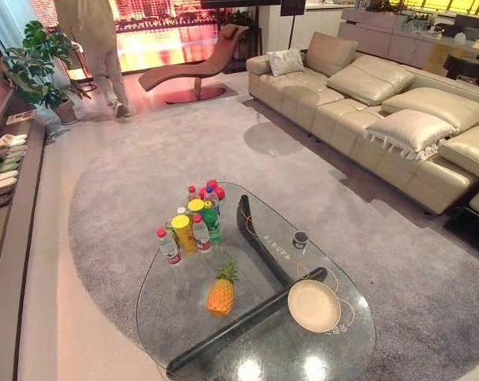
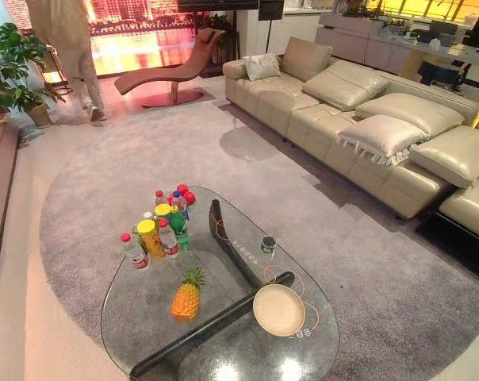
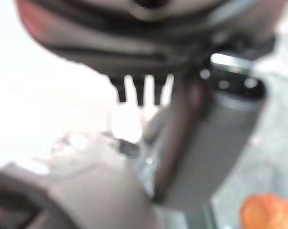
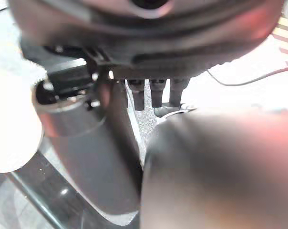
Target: Pick up the fruit to the plate
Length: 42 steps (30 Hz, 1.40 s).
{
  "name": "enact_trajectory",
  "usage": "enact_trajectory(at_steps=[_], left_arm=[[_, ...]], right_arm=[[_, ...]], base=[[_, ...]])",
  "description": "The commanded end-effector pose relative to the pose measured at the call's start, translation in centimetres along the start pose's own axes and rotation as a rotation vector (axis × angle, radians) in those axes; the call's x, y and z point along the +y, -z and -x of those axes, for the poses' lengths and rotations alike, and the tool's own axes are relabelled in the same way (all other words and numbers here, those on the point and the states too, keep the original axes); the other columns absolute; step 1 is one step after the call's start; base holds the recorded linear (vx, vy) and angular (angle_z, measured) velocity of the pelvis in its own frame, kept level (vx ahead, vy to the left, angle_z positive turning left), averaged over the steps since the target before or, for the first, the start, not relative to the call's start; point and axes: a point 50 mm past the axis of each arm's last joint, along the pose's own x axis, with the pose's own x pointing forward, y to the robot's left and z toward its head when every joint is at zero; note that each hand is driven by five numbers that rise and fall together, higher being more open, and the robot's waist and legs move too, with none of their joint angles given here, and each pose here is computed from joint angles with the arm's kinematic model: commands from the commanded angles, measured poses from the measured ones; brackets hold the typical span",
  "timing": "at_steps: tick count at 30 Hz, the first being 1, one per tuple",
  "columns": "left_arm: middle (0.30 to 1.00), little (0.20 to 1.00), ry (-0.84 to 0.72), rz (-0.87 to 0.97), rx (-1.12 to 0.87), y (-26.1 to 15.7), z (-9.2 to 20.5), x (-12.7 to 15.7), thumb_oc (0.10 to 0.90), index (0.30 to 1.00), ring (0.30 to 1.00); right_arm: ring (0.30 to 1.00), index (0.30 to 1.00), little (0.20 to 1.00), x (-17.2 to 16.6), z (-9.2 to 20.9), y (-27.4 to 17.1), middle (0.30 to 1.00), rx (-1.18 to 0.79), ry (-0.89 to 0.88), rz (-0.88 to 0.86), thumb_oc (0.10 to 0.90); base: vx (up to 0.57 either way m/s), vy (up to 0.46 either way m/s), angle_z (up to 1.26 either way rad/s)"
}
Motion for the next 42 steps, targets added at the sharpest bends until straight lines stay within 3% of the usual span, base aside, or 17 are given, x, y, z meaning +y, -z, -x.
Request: enact_trajectory(at_steps=[1, 13, 16, 19, 32, 36, 42], left_arm=[[0.900, 0.900, 0.015, -0.052, -0.010, -1.2, -0.1, -1.5, 0.800, 0.900, 0.900], [0.900, 0.900, 0.012, -0.064, -0.026, -1.3, -0.1, -1.6, 0.800, 0.900, 0.900], [0.900, 0.900, -0.024, -0.055, -0.034, -1.3, -0.1, -1.4, 0.800, 0.900, 0.900], [0.900, 0.900, -0.158, -0.017, -0.105, -2.3, 0.0, -0.3, 0.800, 0.900, 0.900], [0.900, 0.900, -0.255, 0.029, -0.187, -3.5, 0.2, 1.5, 0.800, 0.900, 0.900], [0.900, 0.900, -0.293, 0.109, -0.276, -4.8, 0.4, 2.3, 0.800, 0.900, 0.900], [0.900, 0.900, -0.316, 0.057, -0.501, -8.4, 1.3, 2.6, 0.800, 0.900, 0.900]], right_arm=[[0.900, 0.900, 0.900, 0.0, 0.0, 1.7, 0.900, 0.101, 0.006, 0.093, 0.800], [0.900, 0.900, 0.900, 0.0, 0.0, 1.8, 0.900, 0.101, 0.002, 0.089, 0.800], [0.900, 0.900, 0.900, 0.0, 0.0, 1.8, 0.900, 0.104, 0.003, 0.089, 0.800], [0.900, 0.900, 0.900, -0.2, 0.0, 1.8, 0.900, 0.107, 0.007, 0.087, 0.800], [0.900, 0.900, 0.900, -1.3, 0.2, 1.5, 0.900, 0.114, 0.018, 0.026, 0.800], [0.900, 0.900, 0.900, -2.0, 0.4, 1.4, 0.900, 0.120, 0.030, 0.024, 0.800], [0.900, 0.900, 0.900, -3.1, 0.7, 0.6, 0.900, 0.117, 0.043, 0.034, 0.800]], base=[[-0.06, 0.120, -0.08], [0.00, 0.000, 0.00], [0.00, 0.000, 0.00], [0.00, 0.000, 0.00], [0.01, 0.005, 0.00], [0.04, 0.036, -0.01], [0.00, 0.000, 0.00]])
